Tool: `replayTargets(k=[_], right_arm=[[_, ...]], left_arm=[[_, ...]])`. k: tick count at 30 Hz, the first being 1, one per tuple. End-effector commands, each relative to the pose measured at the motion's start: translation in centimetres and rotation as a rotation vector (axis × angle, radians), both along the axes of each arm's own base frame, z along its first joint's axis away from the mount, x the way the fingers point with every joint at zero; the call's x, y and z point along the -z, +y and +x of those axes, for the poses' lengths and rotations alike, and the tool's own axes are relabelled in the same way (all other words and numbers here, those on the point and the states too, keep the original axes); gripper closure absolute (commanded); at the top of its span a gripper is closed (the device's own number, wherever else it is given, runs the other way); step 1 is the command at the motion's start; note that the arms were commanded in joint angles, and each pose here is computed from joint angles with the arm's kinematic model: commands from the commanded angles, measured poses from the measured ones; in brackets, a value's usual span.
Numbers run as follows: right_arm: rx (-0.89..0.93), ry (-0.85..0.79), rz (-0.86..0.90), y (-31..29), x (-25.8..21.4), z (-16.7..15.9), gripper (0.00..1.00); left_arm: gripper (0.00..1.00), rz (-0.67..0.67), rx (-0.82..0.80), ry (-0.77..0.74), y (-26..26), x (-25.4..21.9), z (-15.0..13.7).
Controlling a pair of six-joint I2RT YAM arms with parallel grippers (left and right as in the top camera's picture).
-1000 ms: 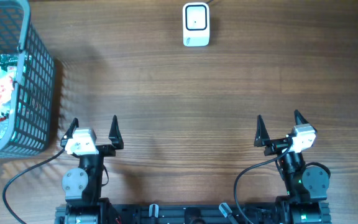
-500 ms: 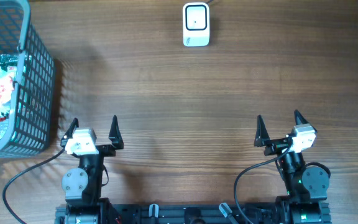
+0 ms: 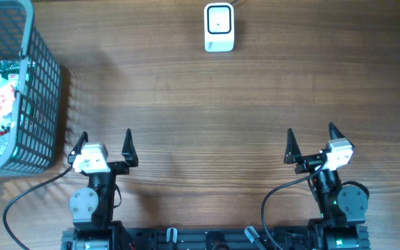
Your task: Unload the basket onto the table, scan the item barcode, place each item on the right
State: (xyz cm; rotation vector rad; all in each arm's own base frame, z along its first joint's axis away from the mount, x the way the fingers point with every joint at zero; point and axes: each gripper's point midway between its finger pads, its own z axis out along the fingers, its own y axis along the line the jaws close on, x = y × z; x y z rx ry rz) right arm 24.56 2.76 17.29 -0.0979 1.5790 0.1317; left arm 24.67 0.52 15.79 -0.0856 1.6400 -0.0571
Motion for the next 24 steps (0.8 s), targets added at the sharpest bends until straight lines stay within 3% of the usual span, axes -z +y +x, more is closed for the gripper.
replayTargets(k=[1, 4, 8, 15, 20, 24], right_arm=[[0.007, -0.007, -0.002, -0.1, -0.1, 0.0, 0.0], [0.007, -0.007, -0.002, -0.1, -0.1, 0.0, 0.0], [0.008, -0.007, -0.002, -0.1, -0.1, 0.0, 0.0], [0.007, -0.007, -0.002, -0.1, -0.1, 0.0, 0.0], [0.008, -0.007, -0.002, -0.1, -0.1, 0.0, 0.0], [0.008, -0.007, -0.002, -0.1, -0.1, 0.0, 0.0]], left_arm=[[0.0, -0.081, 0.071, 0.005, -1.3, -0.8, -0.3], [0.0, -0.221, 0.095, 0.062, -2.0, -1.8, -1.1], [0.0, -0.3, 0.155, 0.161, -3.4, -3.7, -2.7], [0.0, -0.449, 0.302, 0.472, -7.0, -7.9, -5.9], [0.0, -0.463, 0.281, 0.731, -7.3, -11.6, -6.4], [0.0, -0.416, 0.288, 0.839, -7.2, -15.5, -5.0]])
